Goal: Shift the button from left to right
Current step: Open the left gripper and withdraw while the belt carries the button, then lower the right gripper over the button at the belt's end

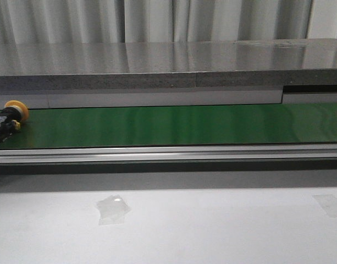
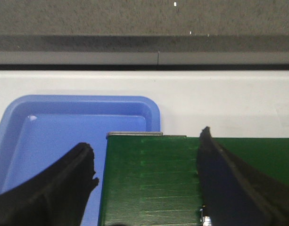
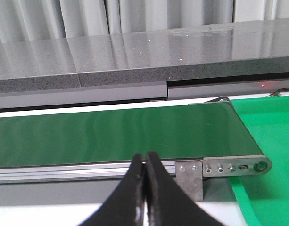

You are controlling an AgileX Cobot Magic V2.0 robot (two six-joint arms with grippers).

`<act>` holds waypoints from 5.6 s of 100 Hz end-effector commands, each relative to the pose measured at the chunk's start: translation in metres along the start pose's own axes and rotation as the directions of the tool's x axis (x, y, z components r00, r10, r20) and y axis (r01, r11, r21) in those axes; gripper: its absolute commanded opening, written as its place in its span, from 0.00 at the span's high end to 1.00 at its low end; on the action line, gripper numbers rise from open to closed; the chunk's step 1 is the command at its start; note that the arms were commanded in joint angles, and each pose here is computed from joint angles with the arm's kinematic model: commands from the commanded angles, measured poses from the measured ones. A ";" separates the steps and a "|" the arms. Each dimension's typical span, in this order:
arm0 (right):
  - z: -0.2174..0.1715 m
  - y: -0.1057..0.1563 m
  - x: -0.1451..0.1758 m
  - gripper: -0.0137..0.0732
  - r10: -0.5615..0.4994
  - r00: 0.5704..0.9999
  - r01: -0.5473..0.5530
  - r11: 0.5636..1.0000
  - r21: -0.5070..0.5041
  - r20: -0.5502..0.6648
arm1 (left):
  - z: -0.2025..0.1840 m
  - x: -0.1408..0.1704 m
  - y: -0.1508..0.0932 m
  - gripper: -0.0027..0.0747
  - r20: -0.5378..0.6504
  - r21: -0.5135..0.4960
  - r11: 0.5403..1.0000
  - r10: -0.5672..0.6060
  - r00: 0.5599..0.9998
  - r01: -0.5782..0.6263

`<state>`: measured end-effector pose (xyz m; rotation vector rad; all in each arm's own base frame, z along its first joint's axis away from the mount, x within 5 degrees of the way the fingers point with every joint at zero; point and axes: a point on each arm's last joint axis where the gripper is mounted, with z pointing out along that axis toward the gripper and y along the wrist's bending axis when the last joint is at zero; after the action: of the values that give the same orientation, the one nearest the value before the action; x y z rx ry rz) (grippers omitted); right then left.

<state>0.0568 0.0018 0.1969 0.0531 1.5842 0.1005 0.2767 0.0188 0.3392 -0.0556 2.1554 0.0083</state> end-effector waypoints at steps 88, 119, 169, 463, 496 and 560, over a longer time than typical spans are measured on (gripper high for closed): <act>-0.002 0.001 -0.013 0.92 -0.006 0.994 0.008 1.000 -0.010 0.112 | -0.132 0.123 -0.004 0.37 0.549 0.009 0.999 -0.050 0.834 0.054; -0.002 0.001 -0.013 0.92 -0.006 0.994 0.008 1.000 -0.010 0.112 | -0.131 0.123 -0.004 0.55 0.546 0.009 0.999 -0.050 0.836 0.054; -0.003 0.002 -0.016 0.92 -0.005 0.989 0.007 1.000 -0.013 0.146 | -0.131 0.123 -0.004 0.99 0.546 0.009 0.999 -0.050 0.836 0.054; 0.294 0.095 -0.096 0.11 -0.113 0.619 -0.041 0.984 -0.176 -0.777 | -0.131 0.123 -0.004 0.99 0.546 0.009 0.999 -0.050 0.836 0.054; 0.299 0.096 -0.091 0.11 -0.113 0.617 -0.039 0.984 -0.174 -0.779 | -0.131 0.123 -0.004 0.99 0.546 0.009 0.999 -0.050 0.836 0.054; 0.304 0.089 -0.057 0.46 -0.181 0.467 0.040 0.982 -0.184 -0.866 | -0.131 0.123 -0.004 0.99 0.546 0.009 0.999 -0.050 0.836 0.054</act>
<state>0.3585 0.0948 0.2318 -0.2645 2.7289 0.1443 0.0989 0.0058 0.2919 -0.0947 1.6802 0.0002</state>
